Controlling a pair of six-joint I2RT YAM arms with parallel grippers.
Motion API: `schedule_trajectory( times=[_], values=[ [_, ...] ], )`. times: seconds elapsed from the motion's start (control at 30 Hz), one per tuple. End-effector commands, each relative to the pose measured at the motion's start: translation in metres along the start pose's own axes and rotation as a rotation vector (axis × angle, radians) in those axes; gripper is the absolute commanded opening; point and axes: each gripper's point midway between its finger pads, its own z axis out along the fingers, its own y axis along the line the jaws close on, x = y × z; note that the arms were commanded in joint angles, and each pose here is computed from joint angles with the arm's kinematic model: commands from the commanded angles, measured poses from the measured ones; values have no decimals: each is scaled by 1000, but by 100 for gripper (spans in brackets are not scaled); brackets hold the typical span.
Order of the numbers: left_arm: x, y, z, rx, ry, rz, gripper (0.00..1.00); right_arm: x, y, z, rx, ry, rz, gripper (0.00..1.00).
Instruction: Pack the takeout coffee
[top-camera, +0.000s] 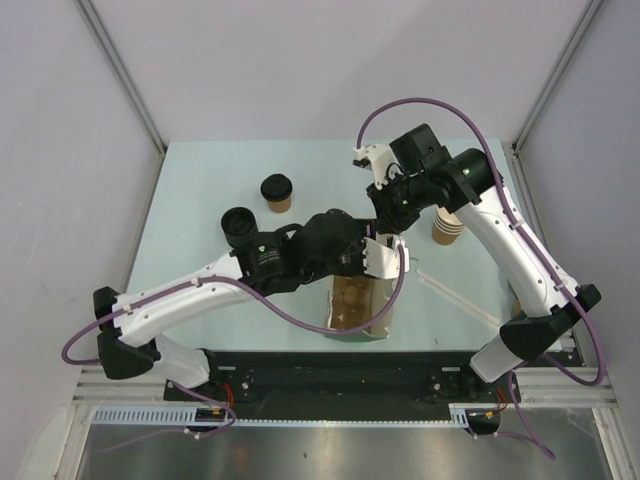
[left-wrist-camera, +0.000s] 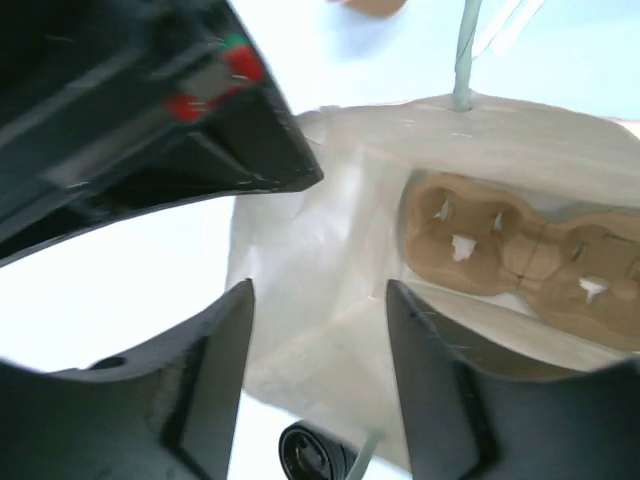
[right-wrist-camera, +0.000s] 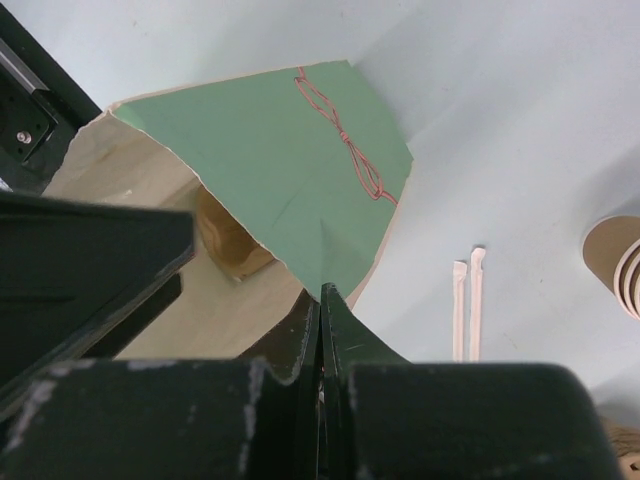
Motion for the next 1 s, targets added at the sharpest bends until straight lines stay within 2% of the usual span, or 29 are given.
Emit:
schedule_trajectory(
  times=[0.0, 0.13, 0.3, 0.43, 0.53, 0.63, 0.77, 0.9, 0.97],
  values=[
    [-32, 24, -43, -16, -157, -62, 63, -11, 2, -10, -10, -46, -7, 0],
    [-40, 18, -61, 51, -204, -67, 66, -9, 2, -10, -12, -42, -5, 0],
    [-59, 11, -93, 118, -354, -73, 69, -8, 1, -10, -7, -38, -4, 0],
    [-78, 13, -122, 150, -476, -140, 71, -6, 0, -11, 4, -40, -3, 0],
    [-94, 33, -153, 150, -595, -244, 74, -5, -1, -12, 13, -43, -10, 0],
    [-95, 73, -176, 75, -645, -358, 75, -3, 1, -14, 21, -45, -23, 0],
    [-54, 126, -182, -83, -592, -518, 76, -3, 4, -23, 54, -71, -57, 0],
    [-15, 145, -194, -240, -537, -598, 78, -7, 7, -43, 113, -124, -89, 0],
    [13, 141, -180, -279, -463, -633, 78, -6, 14, -47, 122, -127, -113, 0]
  ],
)
